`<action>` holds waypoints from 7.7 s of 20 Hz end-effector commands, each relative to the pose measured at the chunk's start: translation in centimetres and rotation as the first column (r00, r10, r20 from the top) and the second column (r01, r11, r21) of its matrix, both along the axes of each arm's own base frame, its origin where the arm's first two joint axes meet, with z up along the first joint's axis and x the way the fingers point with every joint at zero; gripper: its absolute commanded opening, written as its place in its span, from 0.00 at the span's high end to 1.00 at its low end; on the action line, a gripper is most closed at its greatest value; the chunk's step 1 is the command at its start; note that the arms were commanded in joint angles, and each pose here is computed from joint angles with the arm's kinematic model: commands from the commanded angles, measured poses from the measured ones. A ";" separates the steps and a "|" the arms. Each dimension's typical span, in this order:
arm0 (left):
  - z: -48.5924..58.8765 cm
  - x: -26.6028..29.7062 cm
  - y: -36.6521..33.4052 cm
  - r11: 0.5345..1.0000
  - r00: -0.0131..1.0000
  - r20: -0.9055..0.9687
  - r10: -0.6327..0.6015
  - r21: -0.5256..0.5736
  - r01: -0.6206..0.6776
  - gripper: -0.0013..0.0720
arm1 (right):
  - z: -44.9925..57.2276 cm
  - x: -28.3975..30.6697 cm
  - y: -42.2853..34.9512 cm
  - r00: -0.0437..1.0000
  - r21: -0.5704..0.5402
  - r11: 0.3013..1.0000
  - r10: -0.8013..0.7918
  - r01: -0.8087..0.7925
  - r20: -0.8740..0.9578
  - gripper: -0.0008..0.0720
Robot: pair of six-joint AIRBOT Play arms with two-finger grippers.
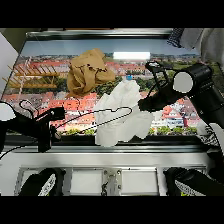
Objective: Fold the clothes and pants, and hang the long-sleeved shirts on hangers.
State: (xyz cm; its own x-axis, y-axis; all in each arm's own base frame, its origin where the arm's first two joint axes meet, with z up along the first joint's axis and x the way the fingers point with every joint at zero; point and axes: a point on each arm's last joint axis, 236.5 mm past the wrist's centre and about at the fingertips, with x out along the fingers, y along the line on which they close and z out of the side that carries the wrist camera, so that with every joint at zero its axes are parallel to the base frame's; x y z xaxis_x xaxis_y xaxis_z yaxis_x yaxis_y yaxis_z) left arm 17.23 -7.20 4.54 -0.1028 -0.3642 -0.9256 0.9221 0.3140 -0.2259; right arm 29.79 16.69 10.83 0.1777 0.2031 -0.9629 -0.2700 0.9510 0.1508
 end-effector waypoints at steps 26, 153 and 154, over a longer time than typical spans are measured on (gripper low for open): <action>-3.6 5.0 -9.8 0.971 0.990 -0.084 -0.113 -0.221 0.092 0.96 | 0.6 0.0 0.0 0.999 -0.004 0.999 0.037 -0.037 0.015 0.96; -2.5 3.7 -11.9 0.968 0.988 -0.081 -0.129 -0.229 0.107 0.96 | -0.4 2.3 -1.7 0.564 0.531 0.211 0.452 -0.821 0.691 0.05; -2.5 3.7 -11.9 0.968 0.988 -0.081 -0.129 -0.229 0.108 0.96 | -0.6 2.2 -1.2 0.562 0.538 0.196 0.457 -0.820 0.689 0.05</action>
